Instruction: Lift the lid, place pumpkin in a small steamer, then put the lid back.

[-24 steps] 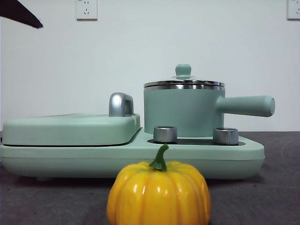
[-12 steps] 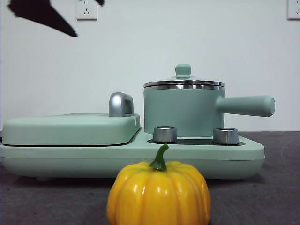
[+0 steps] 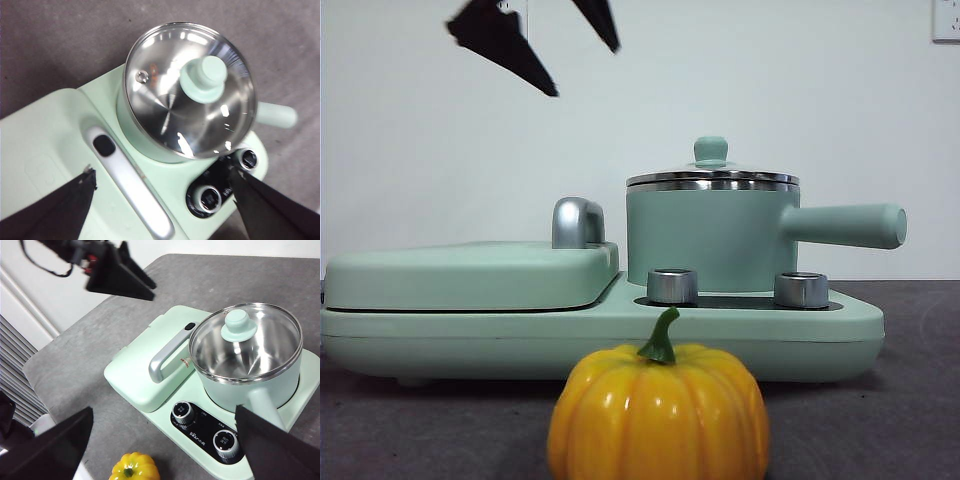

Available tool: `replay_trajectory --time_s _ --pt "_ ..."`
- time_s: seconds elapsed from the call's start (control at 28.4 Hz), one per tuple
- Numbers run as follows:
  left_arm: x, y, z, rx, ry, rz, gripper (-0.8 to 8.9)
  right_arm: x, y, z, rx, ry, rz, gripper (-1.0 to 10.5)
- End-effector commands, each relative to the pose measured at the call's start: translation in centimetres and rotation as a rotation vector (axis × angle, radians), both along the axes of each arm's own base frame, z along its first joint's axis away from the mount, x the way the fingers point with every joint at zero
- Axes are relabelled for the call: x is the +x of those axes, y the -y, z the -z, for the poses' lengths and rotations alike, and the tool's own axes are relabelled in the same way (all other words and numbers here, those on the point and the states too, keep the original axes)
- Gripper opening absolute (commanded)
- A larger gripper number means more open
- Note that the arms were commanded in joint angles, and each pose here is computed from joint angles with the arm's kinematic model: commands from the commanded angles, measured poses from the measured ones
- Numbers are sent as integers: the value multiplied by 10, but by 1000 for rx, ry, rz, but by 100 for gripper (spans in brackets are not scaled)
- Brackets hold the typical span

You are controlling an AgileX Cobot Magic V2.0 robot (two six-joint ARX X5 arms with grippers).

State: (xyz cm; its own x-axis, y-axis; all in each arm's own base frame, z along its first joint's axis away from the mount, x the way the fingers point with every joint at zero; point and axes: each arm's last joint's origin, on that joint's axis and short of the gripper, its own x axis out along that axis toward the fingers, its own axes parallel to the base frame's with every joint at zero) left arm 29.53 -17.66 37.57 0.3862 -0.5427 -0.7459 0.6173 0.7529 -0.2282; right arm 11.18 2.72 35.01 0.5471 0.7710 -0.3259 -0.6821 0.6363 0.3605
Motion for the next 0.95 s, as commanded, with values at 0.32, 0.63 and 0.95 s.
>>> replay_trajectory --time_s 0.32,0.63,0.95 --pt "37 62 -8 143 -30 55 436 0 0 -5 -3 23 -6 452" --pt "37 105 5 152 -18 145 436 0 0 -5 -3 23 -6 452" --pt "34 131 16 218 87 173 433 0 0 -4 -3 11 -6 452"
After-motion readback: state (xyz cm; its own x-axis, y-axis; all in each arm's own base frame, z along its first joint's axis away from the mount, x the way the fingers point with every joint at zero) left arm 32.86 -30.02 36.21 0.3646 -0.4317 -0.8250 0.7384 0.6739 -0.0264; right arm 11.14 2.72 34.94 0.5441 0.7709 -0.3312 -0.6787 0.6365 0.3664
